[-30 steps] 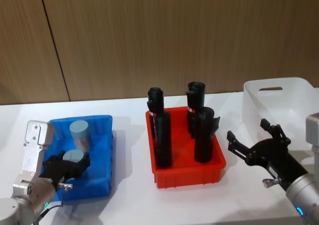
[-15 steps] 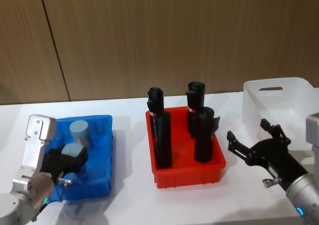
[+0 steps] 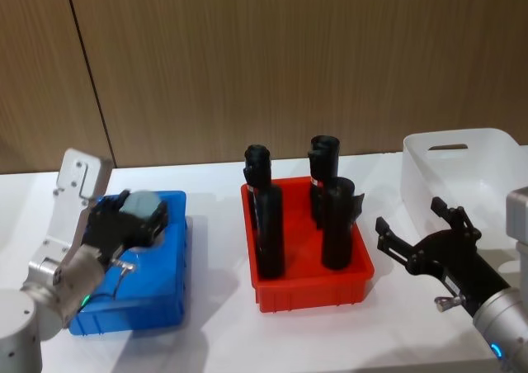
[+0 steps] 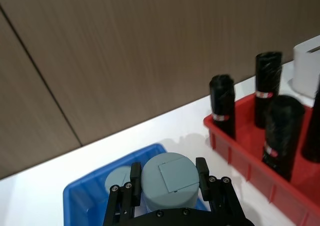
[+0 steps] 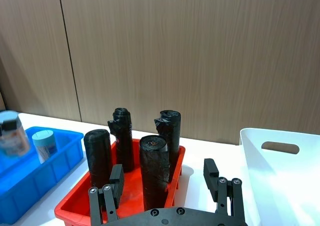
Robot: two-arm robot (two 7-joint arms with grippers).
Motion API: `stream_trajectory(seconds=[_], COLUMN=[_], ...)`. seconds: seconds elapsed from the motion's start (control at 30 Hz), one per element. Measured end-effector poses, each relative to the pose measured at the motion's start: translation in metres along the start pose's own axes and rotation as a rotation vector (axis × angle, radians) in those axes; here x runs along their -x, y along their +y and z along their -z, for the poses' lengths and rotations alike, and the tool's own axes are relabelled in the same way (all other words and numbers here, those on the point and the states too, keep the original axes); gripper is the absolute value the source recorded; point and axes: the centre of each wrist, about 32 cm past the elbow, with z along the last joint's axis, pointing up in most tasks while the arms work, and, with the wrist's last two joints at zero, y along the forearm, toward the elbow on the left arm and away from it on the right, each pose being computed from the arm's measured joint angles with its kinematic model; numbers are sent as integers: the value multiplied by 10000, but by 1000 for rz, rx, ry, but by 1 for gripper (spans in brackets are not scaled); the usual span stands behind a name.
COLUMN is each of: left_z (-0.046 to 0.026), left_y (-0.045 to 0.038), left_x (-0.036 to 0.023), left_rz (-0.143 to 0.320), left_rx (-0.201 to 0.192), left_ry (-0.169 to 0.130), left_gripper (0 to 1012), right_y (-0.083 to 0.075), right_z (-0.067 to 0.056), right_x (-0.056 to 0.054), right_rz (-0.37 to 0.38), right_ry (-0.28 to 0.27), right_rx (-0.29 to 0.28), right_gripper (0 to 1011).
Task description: Pick the cotton swabs from the blue box and place them into the white box.
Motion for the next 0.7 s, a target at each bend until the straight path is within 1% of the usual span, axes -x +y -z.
stream_trajectory(seconds=[0.03,0.13,0.17,0.33,0.37,0.4,0.43,0.47,0.5,0.57,0.6,0.7], left_z=[-48,-148,-204,-347,-435,-435,-486,-502,-558,-608,-650,-711], left_y=[-4,-8,-12,-22,-30,-30,-34,-35,-40,-45,-51,-59], left_x=[10,32,45,76,93,93,103,106,116,124,132,141], left_rz=[15,42,59,108,140,140,159,168,191,210,230,262], left_rx=[13,40,54,83,99,99,109,111,120,129,134,139], left_ry=[-7,-20,-27,-42,-50,-50,-53,-54,-56,-56,-54,-48], left_gripper=[652,652,652,651,651,651,652,652,651,651,651,651], right_y=[0,0,0,0,0,0,0,0,0,0,0,0], right_z=[0,0,0,0,0,0,0,0,0,0,0,0], right_x=[0,0,0,0,0,0,0,0,0,0,0,0], right_rz=[0,0,0,0,0,0,0,0,0,0,0,0], right_ry=[0,0,0,0,0,0,0,0,0,0,0,0], right_rx=[0,0,0,0,0,0,0,0,0,0,0,0], right_gripper=[1002,1002,1002,1002,1002,1002,1002,1002,1002,1002,1002,1002])
